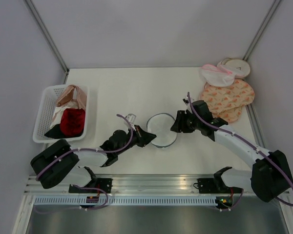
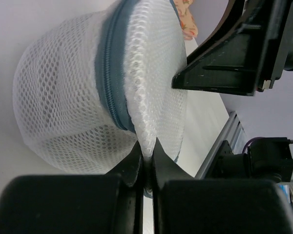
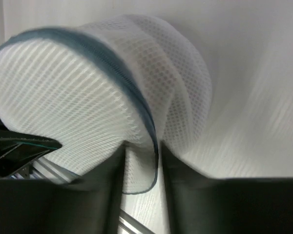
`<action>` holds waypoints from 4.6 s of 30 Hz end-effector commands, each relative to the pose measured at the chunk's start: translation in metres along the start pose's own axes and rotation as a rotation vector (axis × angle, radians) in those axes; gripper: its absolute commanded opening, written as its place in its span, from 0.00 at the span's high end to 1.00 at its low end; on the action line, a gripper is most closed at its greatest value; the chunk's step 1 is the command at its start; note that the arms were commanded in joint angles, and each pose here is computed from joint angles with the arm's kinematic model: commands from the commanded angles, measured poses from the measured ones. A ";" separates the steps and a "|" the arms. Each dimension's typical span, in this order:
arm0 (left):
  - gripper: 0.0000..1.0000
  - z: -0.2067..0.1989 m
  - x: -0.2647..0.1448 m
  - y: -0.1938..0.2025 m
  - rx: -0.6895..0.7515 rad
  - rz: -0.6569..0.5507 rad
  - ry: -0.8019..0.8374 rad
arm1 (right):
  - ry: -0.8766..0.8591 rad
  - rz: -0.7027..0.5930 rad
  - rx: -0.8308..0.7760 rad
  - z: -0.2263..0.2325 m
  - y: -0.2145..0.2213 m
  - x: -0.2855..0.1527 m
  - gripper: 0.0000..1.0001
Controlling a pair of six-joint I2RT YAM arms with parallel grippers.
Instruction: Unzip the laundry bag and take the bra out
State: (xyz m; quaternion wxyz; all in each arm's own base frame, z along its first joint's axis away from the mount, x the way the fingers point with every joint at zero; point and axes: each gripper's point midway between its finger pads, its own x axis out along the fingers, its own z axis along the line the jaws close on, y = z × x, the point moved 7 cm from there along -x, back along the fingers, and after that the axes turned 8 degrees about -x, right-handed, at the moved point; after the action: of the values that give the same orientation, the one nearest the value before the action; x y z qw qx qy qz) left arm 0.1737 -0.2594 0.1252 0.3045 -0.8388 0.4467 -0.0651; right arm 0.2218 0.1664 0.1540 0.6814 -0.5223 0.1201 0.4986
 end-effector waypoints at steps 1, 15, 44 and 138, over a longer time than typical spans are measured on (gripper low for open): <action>0.98 -0.008 -0.013 -0.008 -0.058 -0.059 0.004 | 0.112 -0.124 -0.025 -0.001 -0.024 -0.024 0.40; 0.98 -0.008 -0.016 -0.029 -0.209 -0.199 -0.140 | -0.112 -0.140 -0.141 0.064 0.050 -0.039 0.16; 0.98 -0.014 -0.032 -0.019 -0.333 -0.123 -0.133 | -0.015 -0.231 -0.226 0.102 0.053 0.004 0.85; 0.98 -0.033 0.024 -0.058 0.294 0.339 -0.069 | 0.376 -0.033 -0.370 0.059 0.060 -0.022 1.00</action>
State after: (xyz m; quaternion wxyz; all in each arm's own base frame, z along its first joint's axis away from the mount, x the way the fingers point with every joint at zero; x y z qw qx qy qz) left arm 0.2010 -0.2655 0.1734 0.3878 -0.7461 0.5409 -0.0197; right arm 0.1394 0.1936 0.1419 0.5148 -0.7364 0.1803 0.4001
